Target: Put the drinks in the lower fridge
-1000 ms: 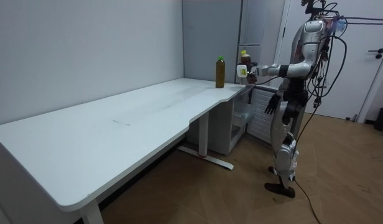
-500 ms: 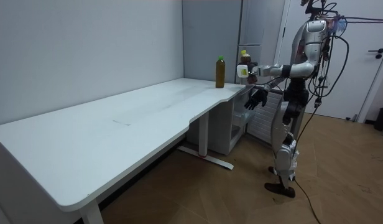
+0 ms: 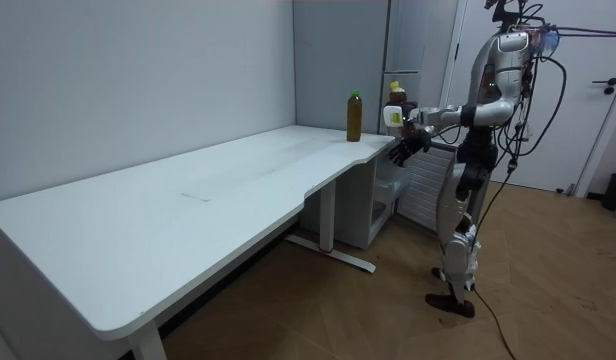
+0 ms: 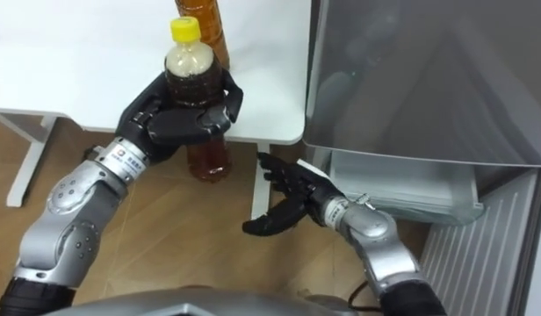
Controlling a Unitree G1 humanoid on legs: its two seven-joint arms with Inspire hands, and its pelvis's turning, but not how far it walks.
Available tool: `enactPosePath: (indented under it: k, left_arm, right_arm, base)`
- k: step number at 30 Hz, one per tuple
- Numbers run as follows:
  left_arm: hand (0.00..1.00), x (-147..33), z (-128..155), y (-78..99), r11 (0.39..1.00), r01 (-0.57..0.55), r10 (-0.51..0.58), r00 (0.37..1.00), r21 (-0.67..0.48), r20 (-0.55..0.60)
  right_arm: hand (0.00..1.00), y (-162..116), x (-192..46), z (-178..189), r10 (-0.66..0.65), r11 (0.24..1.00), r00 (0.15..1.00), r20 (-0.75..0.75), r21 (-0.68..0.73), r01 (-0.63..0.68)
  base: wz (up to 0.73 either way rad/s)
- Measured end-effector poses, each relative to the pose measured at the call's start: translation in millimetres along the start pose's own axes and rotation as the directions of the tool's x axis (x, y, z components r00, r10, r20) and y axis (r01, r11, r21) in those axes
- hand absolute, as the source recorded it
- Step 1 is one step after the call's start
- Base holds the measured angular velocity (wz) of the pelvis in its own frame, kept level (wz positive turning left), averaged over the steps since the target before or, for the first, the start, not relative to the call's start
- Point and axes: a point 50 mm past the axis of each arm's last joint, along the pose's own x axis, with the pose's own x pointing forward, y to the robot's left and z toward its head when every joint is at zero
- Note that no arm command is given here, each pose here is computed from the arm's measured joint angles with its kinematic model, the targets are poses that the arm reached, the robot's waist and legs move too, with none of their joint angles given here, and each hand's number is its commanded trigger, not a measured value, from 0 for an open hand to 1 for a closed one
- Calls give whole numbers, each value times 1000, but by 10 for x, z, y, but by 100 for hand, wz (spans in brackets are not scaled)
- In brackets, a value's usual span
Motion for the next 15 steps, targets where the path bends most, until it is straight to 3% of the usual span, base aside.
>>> enactPosePath:
  k: [10, 15]
  left_arm:
    - [100, -10, -55, -25, 1000, 27, -27, 999, -13, -20]
    - [100, -6, -230, -47, 998, 28, -32, 996, -48, -86]
  right_arm:
    - [0, 59, 4, 72, 97, 991, 992, 81, 82, -104]
    - [0, 109, 27, 90, 122, 984, 986, 112, 118, -135]
  base:
    - [1]
    - [0]
